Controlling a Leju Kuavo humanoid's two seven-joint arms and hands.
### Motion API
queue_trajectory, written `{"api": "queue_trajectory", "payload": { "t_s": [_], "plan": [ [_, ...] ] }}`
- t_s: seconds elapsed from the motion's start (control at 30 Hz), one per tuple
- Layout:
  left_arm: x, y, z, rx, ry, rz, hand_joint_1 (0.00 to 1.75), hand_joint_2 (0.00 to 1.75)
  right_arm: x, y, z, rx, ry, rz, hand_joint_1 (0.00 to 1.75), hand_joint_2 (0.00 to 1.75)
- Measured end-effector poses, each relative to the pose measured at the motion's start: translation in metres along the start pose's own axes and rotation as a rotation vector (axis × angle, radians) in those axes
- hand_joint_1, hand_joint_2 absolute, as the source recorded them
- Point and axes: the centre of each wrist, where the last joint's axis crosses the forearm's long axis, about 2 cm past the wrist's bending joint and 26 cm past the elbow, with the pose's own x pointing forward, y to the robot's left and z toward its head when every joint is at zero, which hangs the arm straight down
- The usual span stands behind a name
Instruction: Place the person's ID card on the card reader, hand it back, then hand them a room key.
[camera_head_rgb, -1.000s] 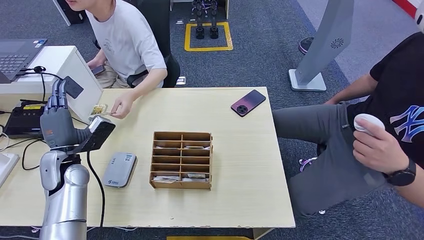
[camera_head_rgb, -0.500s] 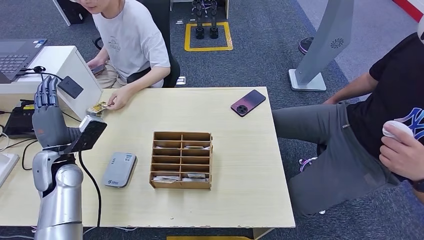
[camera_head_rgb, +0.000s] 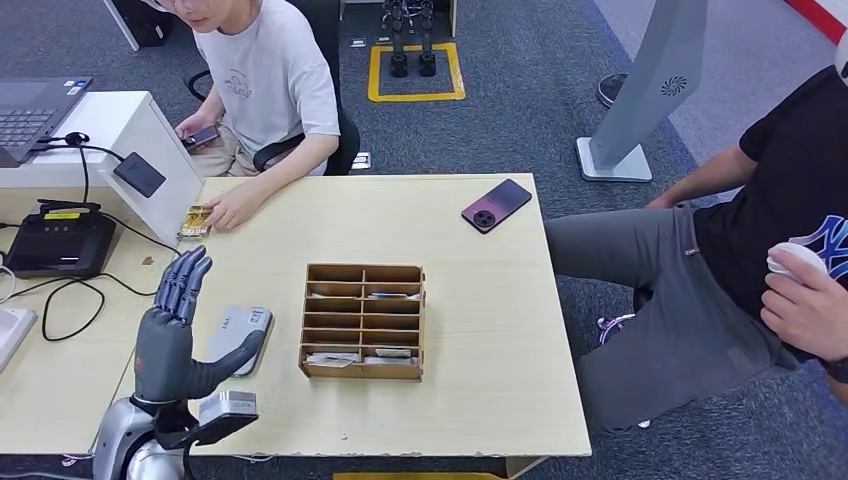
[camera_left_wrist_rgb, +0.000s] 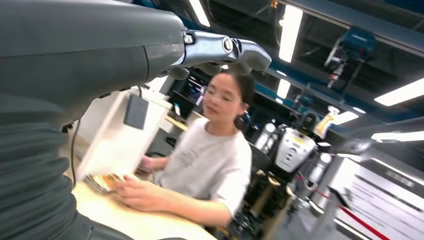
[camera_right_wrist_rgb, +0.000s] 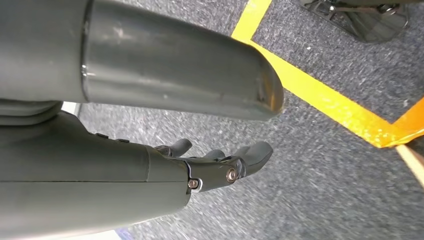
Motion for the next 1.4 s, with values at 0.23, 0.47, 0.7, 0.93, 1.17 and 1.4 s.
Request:
{"api": "queue_trajectory", "payload": {
  "t_s": [0.23, 0.47, 0.7, 0.93, 1.17, 1.4],
  "plan": [
    [0.012, 0.0, 0.008, -0.027, -0.026, 0.031, 0.0, 1.75, -0.001, 0.0, 0.0, -0.004, 0.004, -0.011, 0.0, 0.0],
    [0.022, 0.001, 0.014, -0.041, -0.07, 0.091, 0.0, 1.75, -0.001, -0.001, 0.0, -0.011, -0.009, -0.008, 0.0, 0.0],
    [0.034, -0.006, 0.02, -0.142, -0.119, 0.023, 0.0, 1.75, -0.002, -0.001, 0.0, -0.011, 0.005, -0.02, 0.0, 0.0],
    [0.049, -0.034, 0.019, -0.237, -0.131, -0.023, 0.0, 1.75, -0.001, -0.003, 0.0, -0.011, -0.006, -0.015, 0.0, 0.0],
    [0.058, -0.059, 0.026, -0.309, -0.121, -0.077, 0.0, 1.75, -0.001, -0.003, -0.001, -0.009, 0.001, -0.015, 0.0, 0.0],
    [0.058, -0.074, 0.028, -0.364, -0.091, -0.152, 0.0, 1.75, -0.001, -0.004, -0.001, -0.006, -0.001, -0.016, 0.0, 0.0]
  ]
}}
